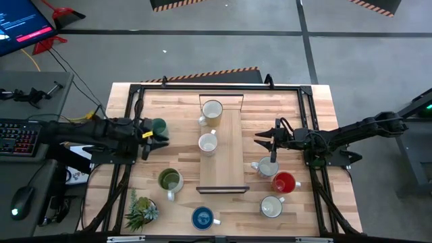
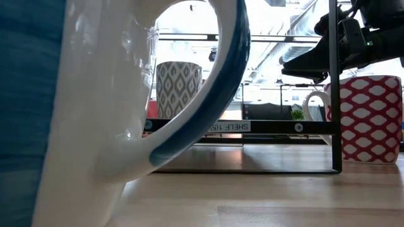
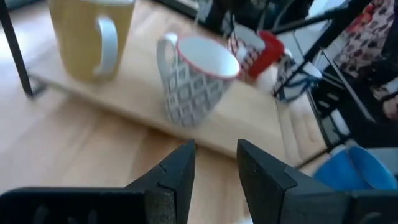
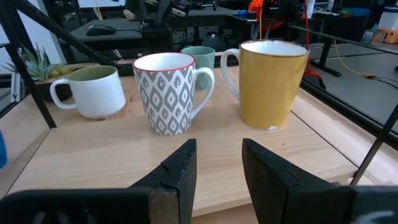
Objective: Place coffee mugs
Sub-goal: Put the white and red patterned mug on the shelf
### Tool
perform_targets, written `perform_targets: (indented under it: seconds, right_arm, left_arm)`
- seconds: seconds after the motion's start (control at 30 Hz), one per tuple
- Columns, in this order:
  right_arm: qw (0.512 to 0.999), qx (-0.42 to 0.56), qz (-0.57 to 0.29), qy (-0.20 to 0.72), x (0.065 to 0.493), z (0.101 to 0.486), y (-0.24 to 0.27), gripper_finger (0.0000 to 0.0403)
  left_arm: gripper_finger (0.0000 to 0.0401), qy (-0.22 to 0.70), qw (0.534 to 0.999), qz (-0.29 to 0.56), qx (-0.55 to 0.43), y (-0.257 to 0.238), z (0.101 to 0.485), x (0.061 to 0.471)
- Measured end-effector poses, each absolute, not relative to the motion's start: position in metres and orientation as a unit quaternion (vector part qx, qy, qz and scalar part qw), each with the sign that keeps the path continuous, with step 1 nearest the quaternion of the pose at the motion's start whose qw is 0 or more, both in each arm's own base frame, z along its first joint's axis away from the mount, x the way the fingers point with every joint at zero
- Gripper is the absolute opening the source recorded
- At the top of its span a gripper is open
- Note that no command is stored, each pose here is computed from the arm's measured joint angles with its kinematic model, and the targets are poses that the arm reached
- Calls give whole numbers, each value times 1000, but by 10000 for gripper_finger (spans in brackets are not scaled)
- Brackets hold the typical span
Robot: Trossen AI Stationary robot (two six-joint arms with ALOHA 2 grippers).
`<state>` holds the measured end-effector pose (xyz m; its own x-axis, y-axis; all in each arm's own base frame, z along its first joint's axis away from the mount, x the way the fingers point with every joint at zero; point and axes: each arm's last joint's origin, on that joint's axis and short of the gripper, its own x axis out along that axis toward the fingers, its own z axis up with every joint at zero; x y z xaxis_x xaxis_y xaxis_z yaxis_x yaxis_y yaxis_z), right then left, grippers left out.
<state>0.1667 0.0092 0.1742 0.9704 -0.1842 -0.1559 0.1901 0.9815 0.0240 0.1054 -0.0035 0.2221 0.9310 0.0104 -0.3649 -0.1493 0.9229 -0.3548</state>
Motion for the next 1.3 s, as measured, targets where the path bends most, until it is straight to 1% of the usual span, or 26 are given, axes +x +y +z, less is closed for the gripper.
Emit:
perform_targets:
  seconds: [0.2, 0.4, 0.63, 0.87, 0.97, 1.0, 1.07, 1.17, 1.3]
  right_arm:
    - [993, 18, -94, 72, 167, 175, 9, 112]
    - [996, -10, -90, 16, 168, 187, 9, 112]
    - [996, -12, -88, 14, 168, 187, 10, 112]
    - [995, -17, -100, 17, 168, 187, 9, 112]
    - [994, -22, -100, 46, 175, 197, 10, 112]
    - [992, -26, -100, 72, 178, 203, 10, 112]
    - [983, -24, -94, 155, 183, 215, 11, 112]
    - [963, 0, -64, 261, 182, 245, 13, 112]
    - [946, 27, -64, 317, 171, 290, 14, 112]
  left_arm:
    - [110, 128, 976, 32, -171, -4, 203, 115]
    - [110, 96, 983, 20, -156, -4, 191, 118]
    - [110, 111, 984, 20, -138, -4, 185, 118]
    - [110, 115, 984, 63, -120, -2, 183, 118]
    - [110, 115, 985, 62, -112, -2, 183, 118]
    - [110, 114, 985, 62, -112, -2, 183, 118]
    - [110, 115, 985, 62, -112, -2, 183, 118]
    - [110, 117, 985, 63, -111, -2, 182, 118]
    - [110, 117, 985, 63, -111, -2, 182, 118]
